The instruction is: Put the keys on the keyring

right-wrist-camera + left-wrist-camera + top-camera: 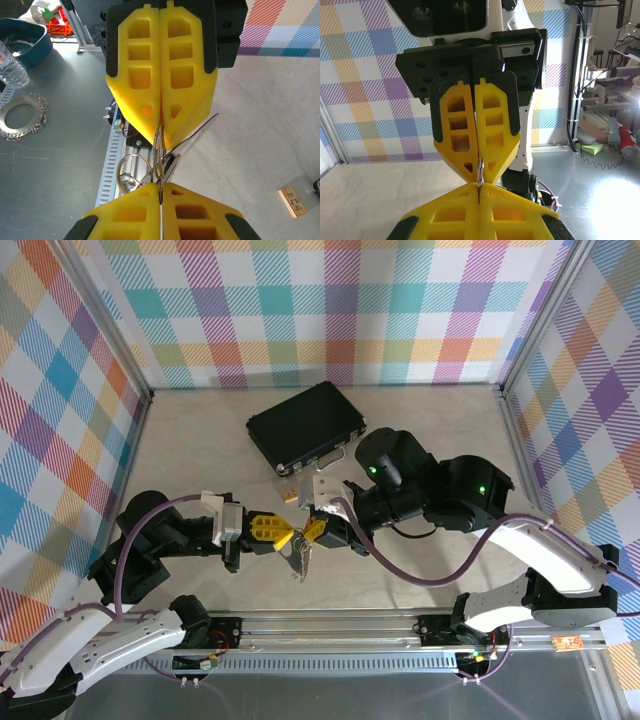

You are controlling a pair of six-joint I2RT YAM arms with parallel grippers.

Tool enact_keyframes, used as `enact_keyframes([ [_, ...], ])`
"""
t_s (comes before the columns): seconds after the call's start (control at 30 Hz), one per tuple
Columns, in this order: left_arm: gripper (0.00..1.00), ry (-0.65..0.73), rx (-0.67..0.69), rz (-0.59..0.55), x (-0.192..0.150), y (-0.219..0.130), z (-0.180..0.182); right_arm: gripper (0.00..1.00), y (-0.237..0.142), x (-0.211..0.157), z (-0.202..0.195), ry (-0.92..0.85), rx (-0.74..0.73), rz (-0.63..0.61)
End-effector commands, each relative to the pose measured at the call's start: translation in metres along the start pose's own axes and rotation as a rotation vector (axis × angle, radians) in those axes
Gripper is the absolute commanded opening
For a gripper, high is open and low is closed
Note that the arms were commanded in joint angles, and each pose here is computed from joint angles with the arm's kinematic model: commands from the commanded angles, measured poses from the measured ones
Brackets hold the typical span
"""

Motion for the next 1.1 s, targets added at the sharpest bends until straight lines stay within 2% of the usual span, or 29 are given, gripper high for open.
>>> enact_keyframes([
  [0.0, 0.0, 0.051, -0.046, -0.061, 0.019, -0.006, -0.011, 0.06, 0.005, 0.001, 0.001, 0.004, 0.025, -0.003],
  [0.33, 0.0, 0.048, -0.068, -0.051, 0.019, -0.005, -0.012, 0.05, 0.002, 0.005, -0.002, -0.001, 0.003, -0.013],
  [0.47, 0.0, 0.039, -0.079, -0.036, 0.02, -0.003, -0.012, 0.08, 0.0, 0.007, -0.002, 0.006, 0.004, -0.018],
  [0.53, 0.0, 0.04, -0.077, -0.035, 0.02, -0.004, -0.012, 0.14, -0.001, 0.007, -0.002, 0.009, -0.002, -0.021],
  [0.7, 0.0, 0.046, -0.067, -0.053, 0.021, -0.006, -0.012, 0.39, -0.004, 0.007, 0.0, -0.002, -0.028, -0.062],
  [0.77, 0.0, 0.046, -0.065, -0.063, 0.022, -0.007, -0.013, 0.42, -0.006, 0.005, 0.0, 0.002, -0.046, -0.076],
  [1.07, 0.0, 0.042, -0.059, -0.079, 0.026, -0.007, -0.013, 0.37, -0.006, -0.006, 0.006, 0.004, -0.088, -0.182],
])
Point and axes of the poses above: each hand's point on the last joint's axis, 136 mm out from that joint toward the fingers, its own y axis out along the fingers, its own z axis along the line the jaws close on, x = y × z, the point moved 9 cm from there along -y, back along the fingers, and after that the axes turned 11 degrees about -y, right-handed, at the moved point
